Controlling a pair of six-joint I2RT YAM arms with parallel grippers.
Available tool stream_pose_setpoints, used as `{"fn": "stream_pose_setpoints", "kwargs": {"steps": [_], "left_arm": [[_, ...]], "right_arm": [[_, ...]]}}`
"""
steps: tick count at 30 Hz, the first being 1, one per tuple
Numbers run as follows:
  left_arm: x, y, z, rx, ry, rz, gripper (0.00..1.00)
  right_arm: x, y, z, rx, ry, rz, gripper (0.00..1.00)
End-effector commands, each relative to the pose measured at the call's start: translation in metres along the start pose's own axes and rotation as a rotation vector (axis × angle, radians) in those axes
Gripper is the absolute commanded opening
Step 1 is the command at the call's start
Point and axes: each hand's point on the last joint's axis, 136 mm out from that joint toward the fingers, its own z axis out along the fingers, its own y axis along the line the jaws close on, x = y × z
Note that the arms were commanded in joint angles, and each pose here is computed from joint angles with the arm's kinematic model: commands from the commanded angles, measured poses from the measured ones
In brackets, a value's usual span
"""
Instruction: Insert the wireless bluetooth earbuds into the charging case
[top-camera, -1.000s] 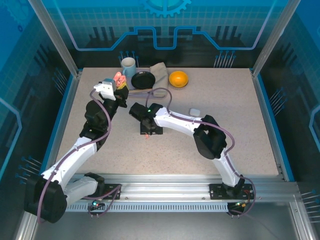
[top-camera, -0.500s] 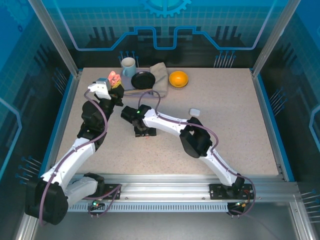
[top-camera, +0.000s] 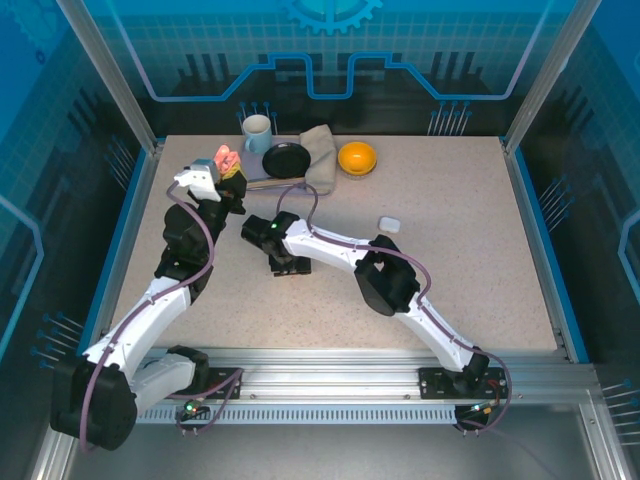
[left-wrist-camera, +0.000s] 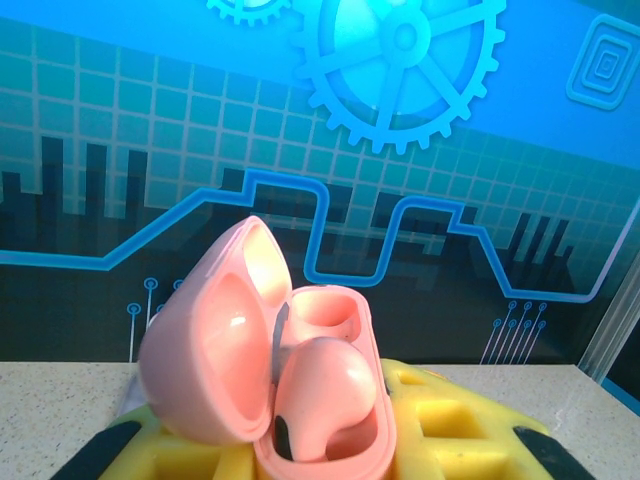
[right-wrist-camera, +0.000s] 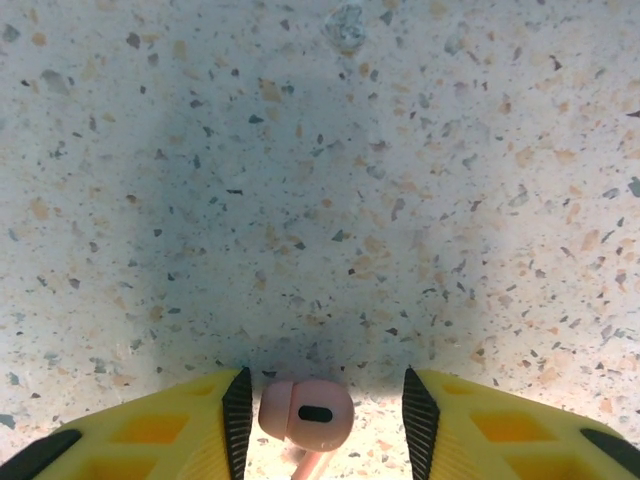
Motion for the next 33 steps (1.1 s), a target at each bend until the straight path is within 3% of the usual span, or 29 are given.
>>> {"fn": "stream_pose_setpoints", "kwargs": {"steps": [1, 21, 33], "left_arm": [[-0.014, 0.001, -0.003, 0.004, -0.050, -0.015, 0.00], [-0.010, 0.001, -0.002, 0.009, -0.041, -0.027, 0.00], [-0.007, -0.001, -0.002, 0.021, -0.027, -0.034, 0.00]], "right_arm": [[0.010, -0.003, 0.008, 0.046, 0.021, 0.004, 0.45], [0.017, -0.007, 0.020, 0.067, 0.061, 0.051, 0.33], [0.013, -0.020, 0.007, 0.050, 0.025, 0.063, 0.24]]}}
